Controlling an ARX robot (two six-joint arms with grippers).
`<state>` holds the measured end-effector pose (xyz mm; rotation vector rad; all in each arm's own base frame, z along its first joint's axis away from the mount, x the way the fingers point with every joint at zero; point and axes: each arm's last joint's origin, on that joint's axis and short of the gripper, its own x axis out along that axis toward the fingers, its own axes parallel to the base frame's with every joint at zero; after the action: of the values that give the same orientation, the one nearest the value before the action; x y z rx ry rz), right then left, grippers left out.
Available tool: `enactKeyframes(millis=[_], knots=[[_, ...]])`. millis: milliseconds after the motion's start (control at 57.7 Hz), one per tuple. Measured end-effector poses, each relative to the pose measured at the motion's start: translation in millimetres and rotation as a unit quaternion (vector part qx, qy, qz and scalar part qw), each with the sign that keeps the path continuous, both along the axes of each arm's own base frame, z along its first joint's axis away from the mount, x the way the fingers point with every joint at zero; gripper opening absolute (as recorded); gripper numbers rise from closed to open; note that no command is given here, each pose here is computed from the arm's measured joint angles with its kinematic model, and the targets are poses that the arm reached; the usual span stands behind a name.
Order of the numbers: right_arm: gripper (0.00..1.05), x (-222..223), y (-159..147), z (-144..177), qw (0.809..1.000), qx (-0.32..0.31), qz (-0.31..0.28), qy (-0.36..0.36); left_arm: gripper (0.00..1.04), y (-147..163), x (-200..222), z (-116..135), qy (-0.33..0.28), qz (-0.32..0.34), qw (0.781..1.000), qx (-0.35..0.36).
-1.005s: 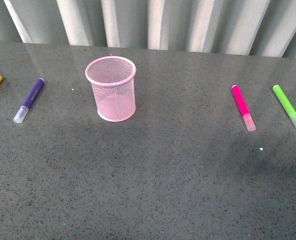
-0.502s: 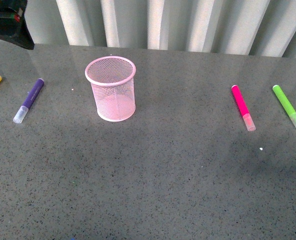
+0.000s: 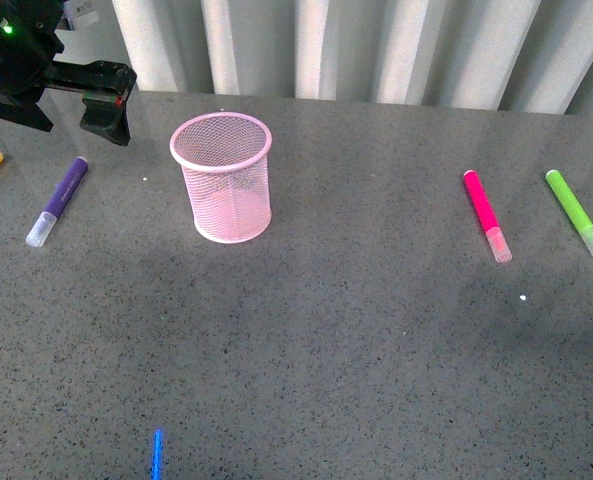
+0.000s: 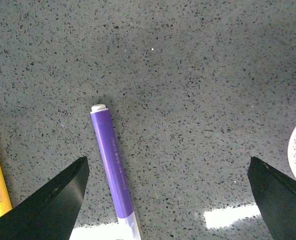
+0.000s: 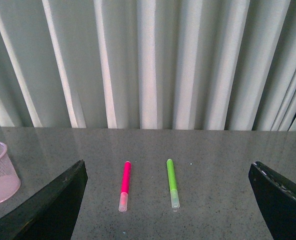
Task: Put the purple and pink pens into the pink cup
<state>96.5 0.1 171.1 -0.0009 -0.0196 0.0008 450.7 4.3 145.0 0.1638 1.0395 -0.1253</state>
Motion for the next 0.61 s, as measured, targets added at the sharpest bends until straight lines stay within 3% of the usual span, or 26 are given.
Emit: enactKeyframes(millis=[606], knots=[[0.98, 0.0, 0.0, 0.0, 1.0, 0.0, 0.0, 0.0, 0.98, 14.7, 25.4, -38.5, 0.031, 0.017, 0.999, 0.003]])
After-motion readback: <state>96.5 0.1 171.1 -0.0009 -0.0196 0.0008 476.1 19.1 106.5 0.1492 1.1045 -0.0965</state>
